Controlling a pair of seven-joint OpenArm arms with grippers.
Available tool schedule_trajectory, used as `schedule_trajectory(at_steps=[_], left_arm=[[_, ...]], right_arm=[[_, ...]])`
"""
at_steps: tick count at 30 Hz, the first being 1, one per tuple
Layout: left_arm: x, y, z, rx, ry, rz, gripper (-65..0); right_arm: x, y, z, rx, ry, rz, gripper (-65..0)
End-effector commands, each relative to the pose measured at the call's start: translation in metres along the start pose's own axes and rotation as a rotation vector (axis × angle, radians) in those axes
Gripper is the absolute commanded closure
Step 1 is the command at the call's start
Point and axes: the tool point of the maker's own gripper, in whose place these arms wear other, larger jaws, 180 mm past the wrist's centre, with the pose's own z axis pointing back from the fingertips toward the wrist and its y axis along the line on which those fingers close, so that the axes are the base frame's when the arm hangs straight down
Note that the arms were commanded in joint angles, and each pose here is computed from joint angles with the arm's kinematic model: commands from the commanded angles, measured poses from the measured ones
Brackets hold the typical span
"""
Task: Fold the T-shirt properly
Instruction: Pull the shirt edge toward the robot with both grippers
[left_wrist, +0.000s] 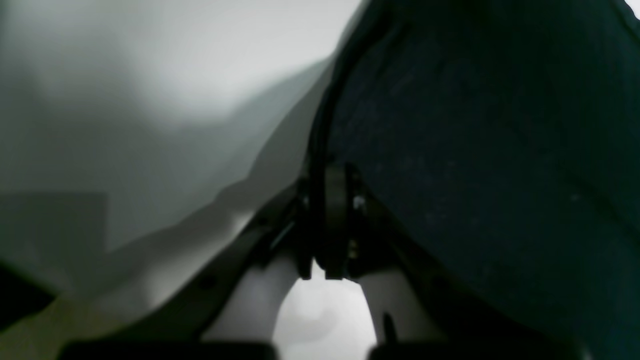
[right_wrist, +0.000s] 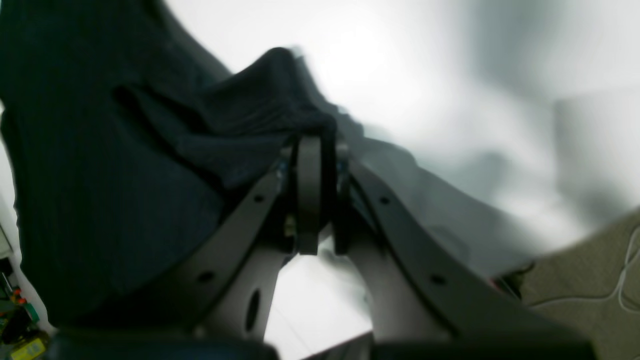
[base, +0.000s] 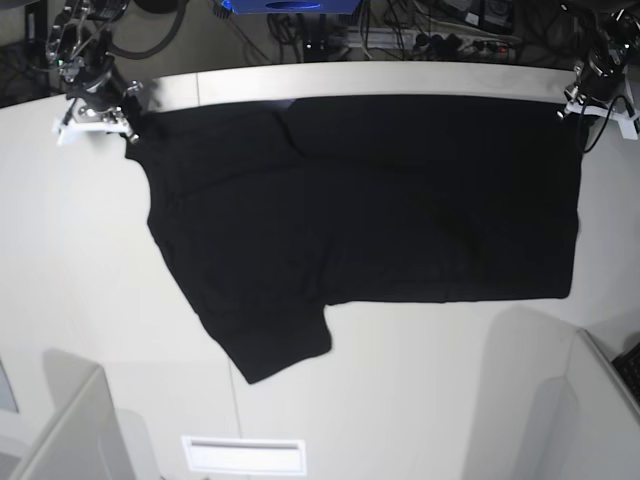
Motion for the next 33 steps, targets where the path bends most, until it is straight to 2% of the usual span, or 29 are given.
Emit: schedule_trajectory(at_steps=[1, 9, 15, 32, 33], left_arm=[[0.013, 0.004, 0.006, 0.013, -0.047, -0.005, 0.0], [-0.002, 0.007, 0.021, 0.029, -0.03, -0.029, 0.0], [0.001, 0.005, 0.022, 0.026, -0.035, -0.034, 0.0], [0.006, 0.009, 0.026, 0.039, -0.055, -0.034, 0.0], [0.006, 0.011, 0.028, 0.047, -0.063, -0.019, 0.0]], right_arm=[[0.014, -0.003, 0.006, -0.009, -0.051, 0.017, 0.0], [0.006, -0.013, 0.015, -0.033, -0.038, 0.03, 0.0], [0.012, -0.018, 0.03, -0.045, -0.071, 0.039, 0.0], [0.007, -0.024, 0.033, -0.06, -0.062, 0.04, 0.0], [0.007, -0.024, 0.033, -0.061, -0.061, 0.04, -3.5]])
